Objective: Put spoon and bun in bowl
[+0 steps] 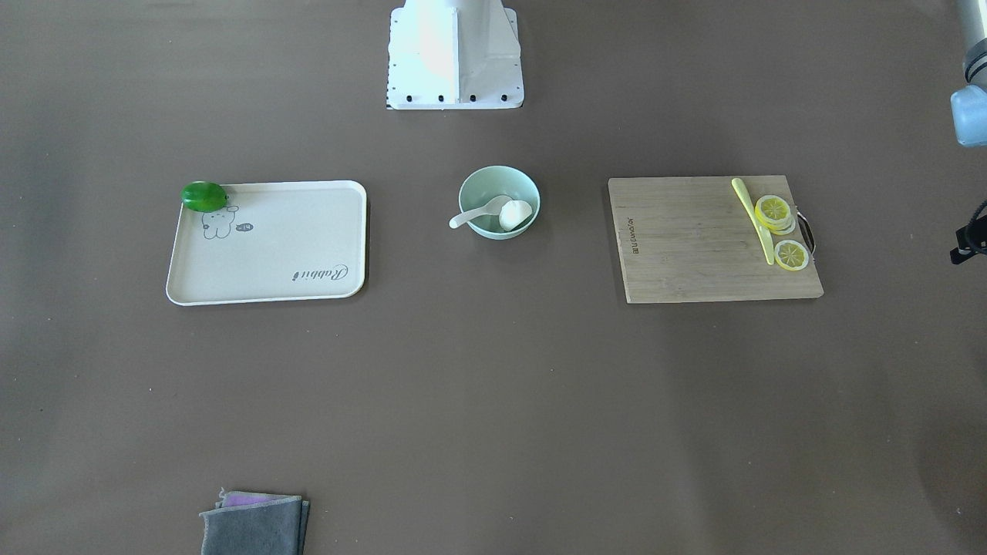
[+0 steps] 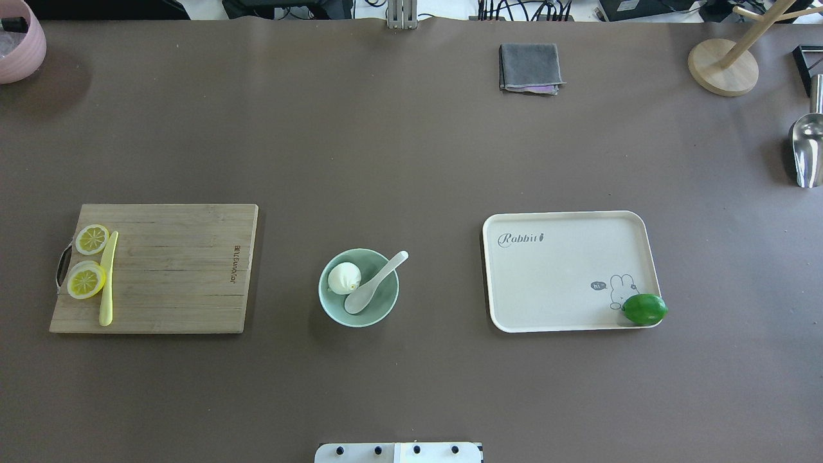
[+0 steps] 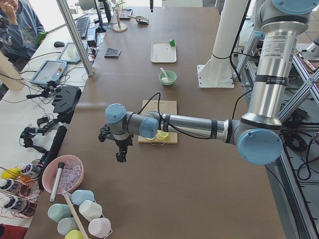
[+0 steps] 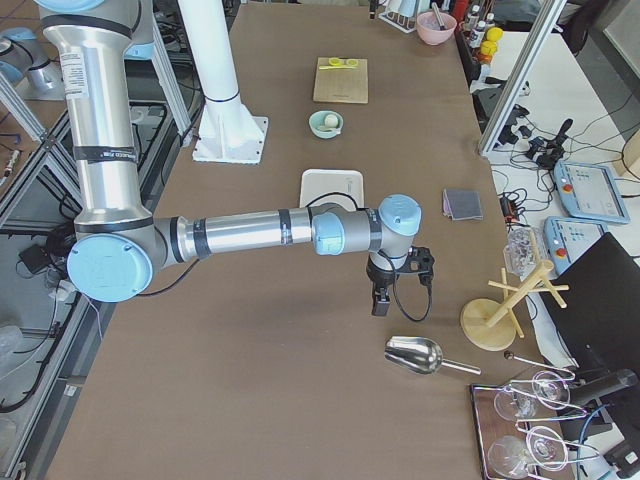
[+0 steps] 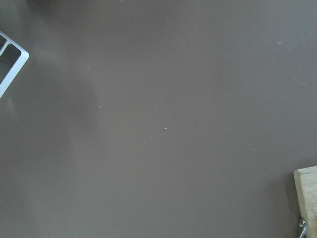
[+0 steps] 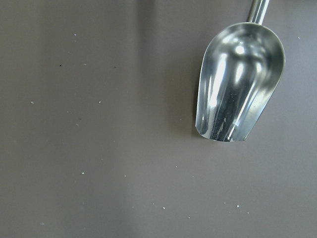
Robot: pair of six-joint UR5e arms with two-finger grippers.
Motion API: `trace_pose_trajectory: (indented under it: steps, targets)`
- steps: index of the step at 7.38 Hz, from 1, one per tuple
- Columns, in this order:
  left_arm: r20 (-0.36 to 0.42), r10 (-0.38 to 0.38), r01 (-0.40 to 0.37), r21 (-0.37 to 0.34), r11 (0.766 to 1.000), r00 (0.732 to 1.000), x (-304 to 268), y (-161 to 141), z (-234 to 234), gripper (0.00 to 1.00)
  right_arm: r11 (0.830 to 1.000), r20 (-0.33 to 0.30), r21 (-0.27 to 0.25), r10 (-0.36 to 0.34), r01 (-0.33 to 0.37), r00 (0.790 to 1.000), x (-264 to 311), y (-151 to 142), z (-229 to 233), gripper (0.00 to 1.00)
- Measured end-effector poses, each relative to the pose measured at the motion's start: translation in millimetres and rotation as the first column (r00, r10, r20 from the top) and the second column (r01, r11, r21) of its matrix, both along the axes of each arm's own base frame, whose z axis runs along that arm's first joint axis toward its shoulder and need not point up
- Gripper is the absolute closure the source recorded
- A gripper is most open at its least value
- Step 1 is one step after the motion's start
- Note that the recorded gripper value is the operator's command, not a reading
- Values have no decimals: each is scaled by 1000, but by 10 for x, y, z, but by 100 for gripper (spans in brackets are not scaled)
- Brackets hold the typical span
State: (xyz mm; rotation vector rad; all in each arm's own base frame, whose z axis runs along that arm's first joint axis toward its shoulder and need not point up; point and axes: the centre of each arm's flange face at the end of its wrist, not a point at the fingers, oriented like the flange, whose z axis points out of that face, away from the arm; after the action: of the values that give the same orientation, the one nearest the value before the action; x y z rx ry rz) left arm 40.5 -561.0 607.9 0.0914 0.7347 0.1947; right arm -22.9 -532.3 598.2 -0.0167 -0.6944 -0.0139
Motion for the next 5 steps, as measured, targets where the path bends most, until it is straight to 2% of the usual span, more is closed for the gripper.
trace_pose_trajectory:
  steps: [3, 5]
  targets:
    - [-27, 2, -1, 10, 1000, 1000, 24, -9, -143, 2, 1000, -1, -5, 0, 0, 1000, -6, -10, 25, 0]
    - [-48, -45, 44, -35, 998, 998, 34, -16, -200, 2, 1000, -2, -10, 0, 0, 1000, -12, -12, 47, 0]
